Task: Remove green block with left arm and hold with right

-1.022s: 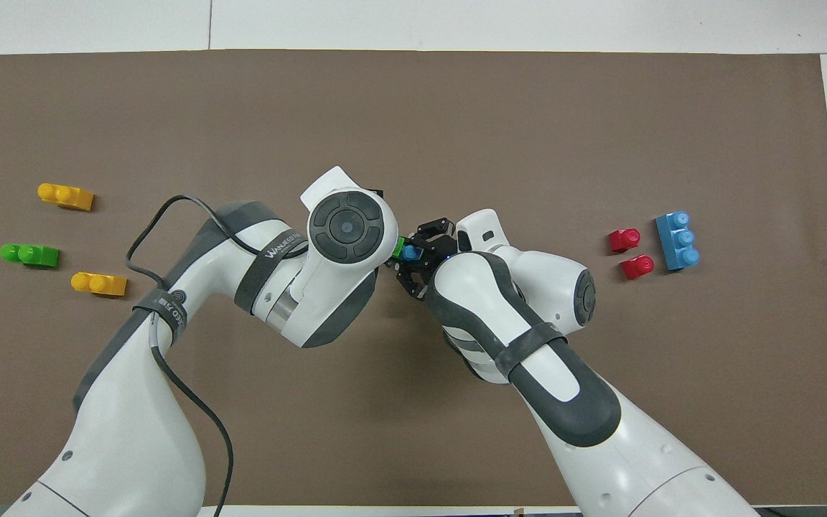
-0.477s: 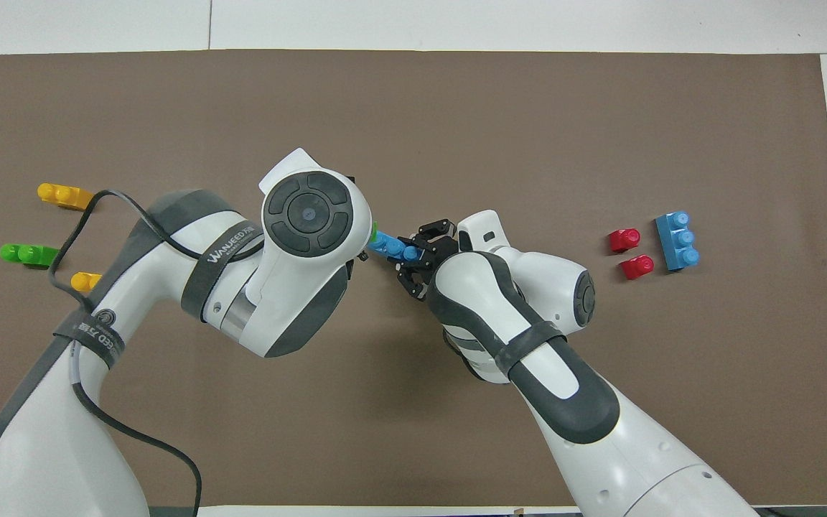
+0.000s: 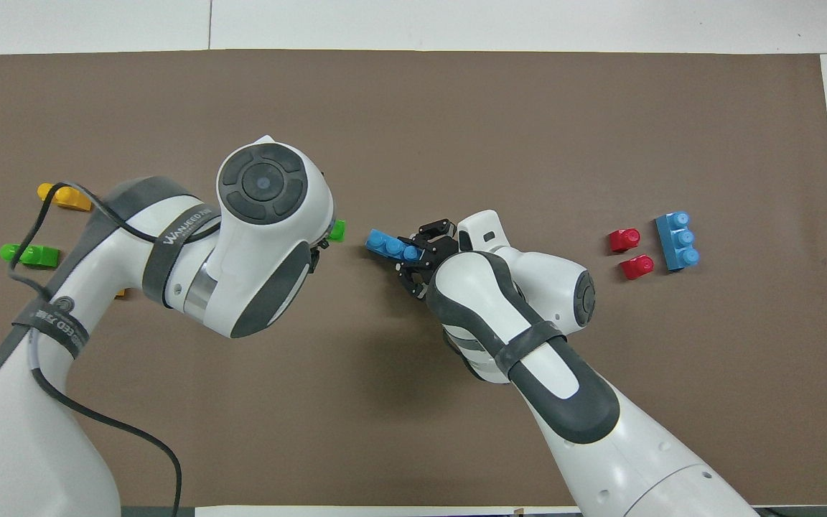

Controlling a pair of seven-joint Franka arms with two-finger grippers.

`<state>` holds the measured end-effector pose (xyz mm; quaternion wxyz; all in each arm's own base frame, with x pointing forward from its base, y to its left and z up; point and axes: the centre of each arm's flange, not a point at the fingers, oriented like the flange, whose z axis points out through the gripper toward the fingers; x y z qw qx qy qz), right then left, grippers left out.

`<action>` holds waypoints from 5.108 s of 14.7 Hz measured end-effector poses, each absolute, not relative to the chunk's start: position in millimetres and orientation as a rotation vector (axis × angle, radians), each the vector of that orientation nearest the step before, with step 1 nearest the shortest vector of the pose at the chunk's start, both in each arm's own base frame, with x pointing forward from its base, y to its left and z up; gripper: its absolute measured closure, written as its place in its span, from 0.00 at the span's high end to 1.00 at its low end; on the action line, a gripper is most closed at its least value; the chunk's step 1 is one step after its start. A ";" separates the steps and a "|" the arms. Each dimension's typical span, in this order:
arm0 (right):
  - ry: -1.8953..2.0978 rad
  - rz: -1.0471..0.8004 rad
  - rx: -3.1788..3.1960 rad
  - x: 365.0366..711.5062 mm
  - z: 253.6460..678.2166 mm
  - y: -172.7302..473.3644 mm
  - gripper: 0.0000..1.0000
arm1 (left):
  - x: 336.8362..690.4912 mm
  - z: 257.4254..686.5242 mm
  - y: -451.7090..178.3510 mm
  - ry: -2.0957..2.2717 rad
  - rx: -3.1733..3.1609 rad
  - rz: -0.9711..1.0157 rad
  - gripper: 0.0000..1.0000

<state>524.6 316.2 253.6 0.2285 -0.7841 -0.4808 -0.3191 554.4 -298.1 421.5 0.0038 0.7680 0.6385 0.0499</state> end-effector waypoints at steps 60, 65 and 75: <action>-1.508 -0.719 -1.927 526.8 337.1 69.7 0.35 | 612.6 312.3 19.6 1.360 2.786 0.117 0.83; -1.595 -0.720 -1.862 498.7 321.0 8.1 0.35 | 619.0 331.3 19.8 1.353 2.777 0.157 1.00; -1.736 -0.705 -1.736 444.6 298.6 -61.5 0.35 | 623.3 407.6 -5.3 1.248 2.829 0.183 1.00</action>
